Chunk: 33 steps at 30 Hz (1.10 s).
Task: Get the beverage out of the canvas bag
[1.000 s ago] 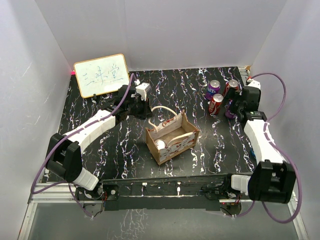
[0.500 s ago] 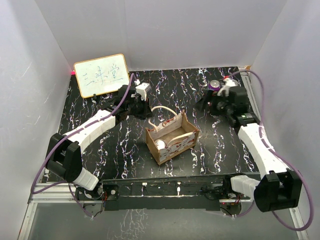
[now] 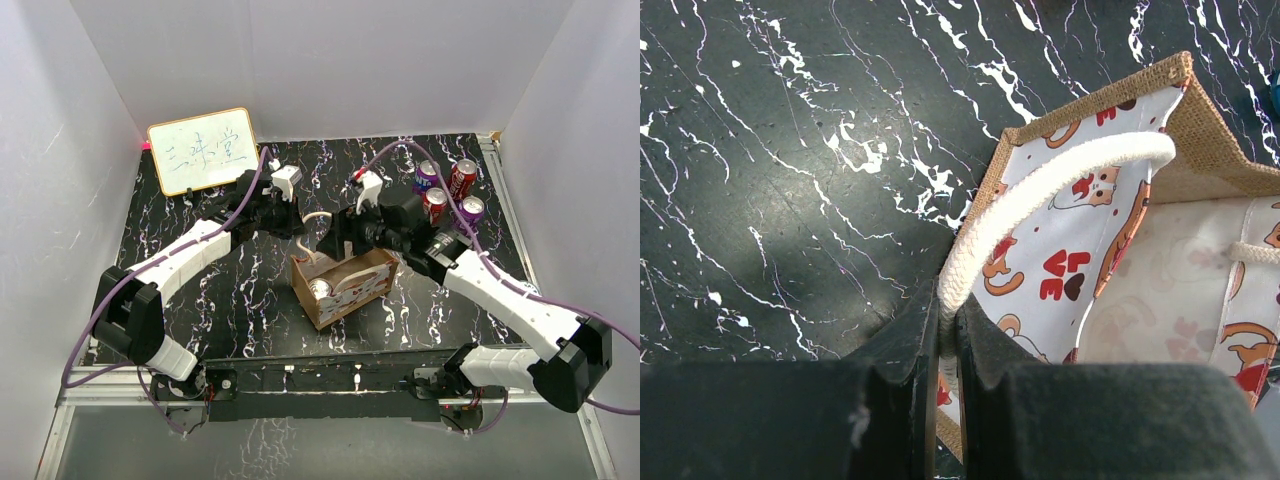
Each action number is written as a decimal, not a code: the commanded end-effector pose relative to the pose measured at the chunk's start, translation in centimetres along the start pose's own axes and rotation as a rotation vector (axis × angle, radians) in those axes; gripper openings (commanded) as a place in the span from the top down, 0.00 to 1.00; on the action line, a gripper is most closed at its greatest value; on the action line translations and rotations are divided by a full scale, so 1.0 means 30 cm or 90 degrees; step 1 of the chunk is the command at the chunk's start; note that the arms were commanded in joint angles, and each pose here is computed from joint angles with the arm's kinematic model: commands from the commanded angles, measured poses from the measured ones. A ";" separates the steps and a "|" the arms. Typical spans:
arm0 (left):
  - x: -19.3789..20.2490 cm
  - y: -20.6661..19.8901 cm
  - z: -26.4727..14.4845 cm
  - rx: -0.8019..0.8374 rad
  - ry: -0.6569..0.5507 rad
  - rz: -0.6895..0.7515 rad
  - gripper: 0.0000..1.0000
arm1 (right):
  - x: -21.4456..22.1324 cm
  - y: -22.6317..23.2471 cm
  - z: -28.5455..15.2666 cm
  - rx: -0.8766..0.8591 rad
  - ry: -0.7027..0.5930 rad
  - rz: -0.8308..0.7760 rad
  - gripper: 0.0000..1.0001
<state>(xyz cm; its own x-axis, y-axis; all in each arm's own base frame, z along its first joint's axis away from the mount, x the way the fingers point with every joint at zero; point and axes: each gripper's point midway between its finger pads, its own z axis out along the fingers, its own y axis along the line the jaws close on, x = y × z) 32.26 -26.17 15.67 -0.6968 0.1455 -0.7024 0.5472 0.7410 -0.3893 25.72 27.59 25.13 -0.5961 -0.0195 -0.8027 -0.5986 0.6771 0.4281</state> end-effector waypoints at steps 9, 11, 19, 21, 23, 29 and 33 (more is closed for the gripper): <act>-0.038 -0.039 -0.030 0.017 -0.017 0.011 1.00 | 0.229 0.025 0.040 0.049 0.105 -0.077 0.49; -0.039 -0.041 -0.030 0.019 -0.017 0.010 1.00 | 0.275 0.022 0.039 0.054 0.123 -0.086 0.50; -0.042 -0.042 -0.034 0.018 -0.022 0.012 1.00 | 0.493 0.065 0.047 0.038 0.195 -0.120 0.50; -0.042 -0.041 -0.035 0.018 -0.022 0.012 1.00 | 0.551 0.065 0.050 0.045 0.216 -0.127 0.48; -0.040 -0.041 -0.032 0.019 -0.021 0.011 1.00 | 0.594 0.063 0.054 0.059 0.230 -0.135 0.40; -0.035 -0.040 -0.026 0.020 -0.017 0.009 1.00 | 0.592 0.024 0.080 0.161 0.221 -0.165 0.10; -0.033 -0.037 -0.023 0.019 -0.015 0.008 1.00 | 0.498 -0.011 0.091 0.239 0.168 -0.172 0.01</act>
<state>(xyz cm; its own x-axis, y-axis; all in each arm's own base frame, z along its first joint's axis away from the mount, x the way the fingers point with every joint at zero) 31.43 -26.92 15.76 -0.7032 0.1577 -0.6932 0.5659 0.7144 -0.4115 16.03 30.26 10.55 -0.6217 -0.4025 -0.6719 -0.6330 0.7634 0.1284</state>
